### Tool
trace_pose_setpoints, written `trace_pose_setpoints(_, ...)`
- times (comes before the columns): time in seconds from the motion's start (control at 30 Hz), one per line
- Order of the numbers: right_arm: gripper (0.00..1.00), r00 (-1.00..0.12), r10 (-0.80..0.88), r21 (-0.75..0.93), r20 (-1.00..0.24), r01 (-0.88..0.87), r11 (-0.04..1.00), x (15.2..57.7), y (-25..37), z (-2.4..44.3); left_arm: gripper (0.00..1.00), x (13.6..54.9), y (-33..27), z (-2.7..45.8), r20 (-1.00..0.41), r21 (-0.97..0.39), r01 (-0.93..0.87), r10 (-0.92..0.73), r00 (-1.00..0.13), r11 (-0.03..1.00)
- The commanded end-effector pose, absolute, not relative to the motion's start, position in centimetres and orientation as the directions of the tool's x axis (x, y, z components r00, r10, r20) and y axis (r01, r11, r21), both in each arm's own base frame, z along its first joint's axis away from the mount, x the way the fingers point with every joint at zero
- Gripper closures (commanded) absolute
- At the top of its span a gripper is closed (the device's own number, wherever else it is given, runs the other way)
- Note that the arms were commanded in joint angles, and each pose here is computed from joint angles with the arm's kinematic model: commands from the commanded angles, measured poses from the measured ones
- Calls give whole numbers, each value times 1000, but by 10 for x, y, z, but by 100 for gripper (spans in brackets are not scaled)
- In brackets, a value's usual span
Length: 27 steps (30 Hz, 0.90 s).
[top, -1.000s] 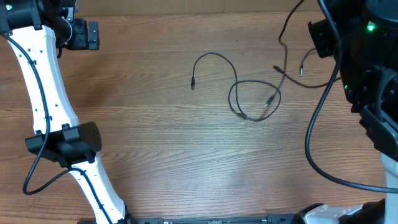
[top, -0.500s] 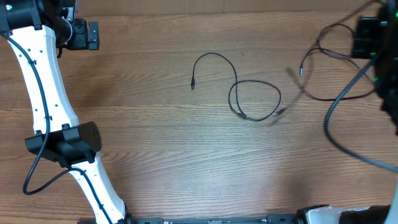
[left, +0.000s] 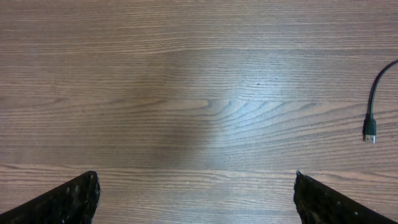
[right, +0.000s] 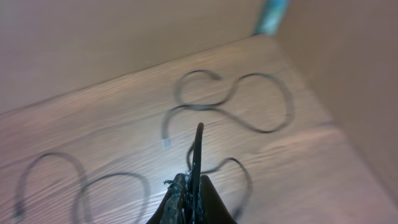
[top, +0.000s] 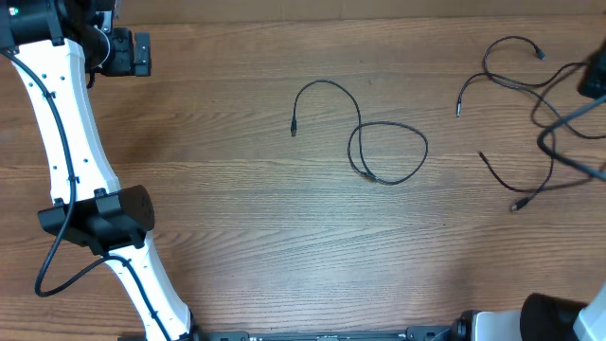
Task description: Untangle cables
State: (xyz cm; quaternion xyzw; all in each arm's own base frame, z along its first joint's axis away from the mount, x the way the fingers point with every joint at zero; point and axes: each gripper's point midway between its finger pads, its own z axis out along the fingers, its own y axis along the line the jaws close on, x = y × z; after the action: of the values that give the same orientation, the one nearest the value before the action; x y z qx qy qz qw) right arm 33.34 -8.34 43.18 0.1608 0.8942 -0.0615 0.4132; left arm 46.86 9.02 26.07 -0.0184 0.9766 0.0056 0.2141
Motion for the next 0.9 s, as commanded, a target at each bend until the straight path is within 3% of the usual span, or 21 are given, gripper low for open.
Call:
trace_pose_setpoints(0.0, 96, -586, 243, 169, -773, 179, 969, 344, -48, 444, 0, 472, 86, 255, -410, -8, -35, -35, -912, 999)
trace_pose_setpoints(0.1, 96, -562, 236, 230, -793, 83, 970, 351, -31, 455, 0, 472, 86, 255, -410, -8, -35, -35, -912, 999)
trace_pose_setpoints(0.23, 96, -537, 231, 222, -812, 83, 972, 355, -34, 460, 0, 472, 86, 255, -410, -8, -35, -35, -912, 999)
trace_pose_setpoints(0.37, 96, -537, 250, 126, -806, 257, 958, 355, -75, 449, 0, 472, 86, 255, -410, -8, -34, -35, -912, 999)
trace_pose_setpoints(0.53, 96, -620, 280, -4, -733, 416, 909, 355, -127, 412, 0, 472, 86, 255, -410, -8, -35, -35, -912, 999)
trace_pose_setpoints(0.87, 96, -645, 476, -64, -598, 631, 773, 360, -238, 338, 0, 472, 86, 255, -410, -8, -35, -35, -912, 999)
